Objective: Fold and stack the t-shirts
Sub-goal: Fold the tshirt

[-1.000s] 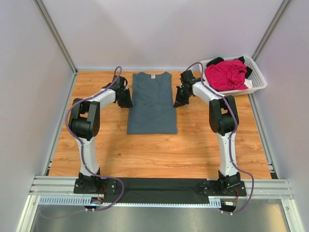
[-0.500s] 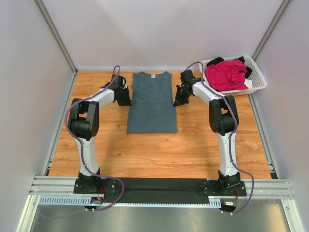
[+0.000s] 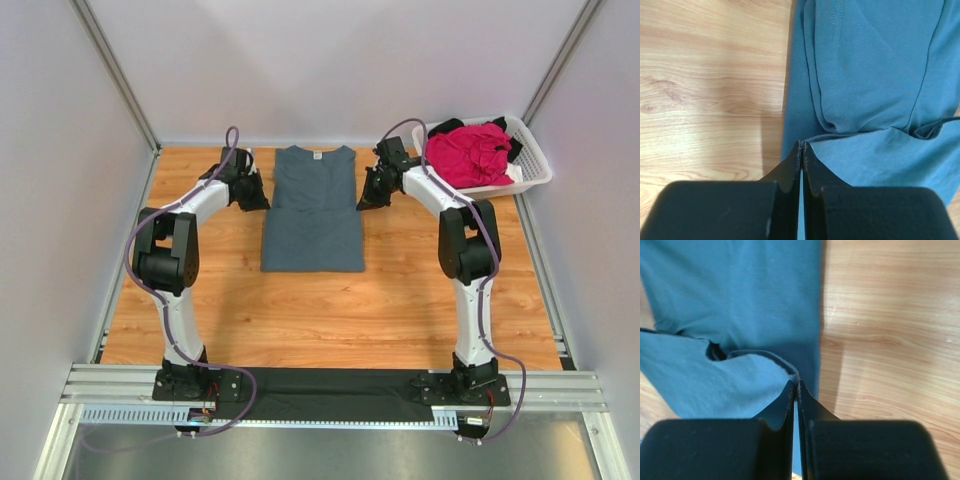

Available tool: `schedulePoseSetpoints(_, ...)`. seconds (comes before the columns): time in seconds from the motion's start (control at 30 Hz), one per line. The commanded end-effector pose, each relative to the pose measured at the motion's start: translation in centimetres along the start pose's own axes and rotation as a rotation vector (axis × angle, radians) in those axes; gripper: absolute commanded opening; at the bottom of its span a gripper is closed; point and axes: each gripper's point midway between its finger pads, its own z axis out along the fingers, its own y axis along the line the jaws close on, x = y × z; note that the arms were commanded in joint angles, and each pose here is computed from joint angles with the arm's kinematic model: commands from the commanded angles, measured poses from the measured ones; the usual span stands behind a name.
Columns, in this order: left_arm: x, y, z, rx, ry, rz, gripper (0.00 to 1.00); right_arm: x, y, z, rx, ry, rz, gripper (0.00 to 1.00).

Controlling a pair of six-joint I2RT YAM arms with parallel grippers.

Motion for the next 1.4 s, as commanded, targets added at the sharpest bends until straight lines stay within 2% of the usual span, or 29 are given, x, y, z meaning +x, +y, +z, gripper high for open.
schedulePoseSetpoints(0.0,-4.4,-2.2,-3.2,0.06,-0.136,0.026,0.0,-3.0,3.1,-3.6,-0.085,-0.13,-0.076,0.0)
schedulePoseSetpoints(0.33,-7.0,-2.5,-4.7,0.079,-0.208,0.01,0.0,-4.7,3.9,-4.0,-0.109,-0.17,-0.109,0.0)
schedulePoseSetpoints(0.53,-8.0,-2.5,-3.4,0.084,-0.216,-0.006,0.0,-5.4,3.6,-2.5,-0.107,-0.158,-0.1,0.0)
schedulePoseSetpoints(1.1,-4.9,0.5,3.1,0.013,-0.063,-0.041,0.0,-4.8,-0.6,2.9,-0.052,-0.068,-0.038,0.01)
schedulePoseSetpoints(1.17,-4.3,0.9,3.8,0.002,-0.038,-0.043,0.0,-4.9,-0.8,3.3,-0.054,-0.054,-0.028,0.04)
schedulePoseSetpoints(1.23,-4.2,1.0,3.8,-0.008,-0.027,-0.041,0.0,-5.1,-0.9,3.3,-0.053,-0.049,-0.025,0.15)
schedulePoseSetpoints(1.27,-4.3,1.0,3.7,-0.008,-0.026,-0.038,0.04,-5.3,-0.9,3.2,-0.051,-0.046,-0.022,0.19)
schedulePoseSetpoints(1.3,-4.4,1.0,3.4,-0.013,-0.027,-0.033,0.12,-5.4,-1.0,3.1,-0.05,-0.046,-0.023,0.32)
schedulePoseSetpoints(1.33,-4.9,0.9,2.8,-0.021,-0.043,-0.024,0.29,-5.8,-0.7,2.6,-0.058,-0.054,-0.027,0.36)
schedulePoseSetpoints(1.37,-5.2,0.8,2.4,-0.022,-0.053,-0.018,0.38,-6.0,-0.7,2.3,-0.057,-0.06,-0.028,0.38)
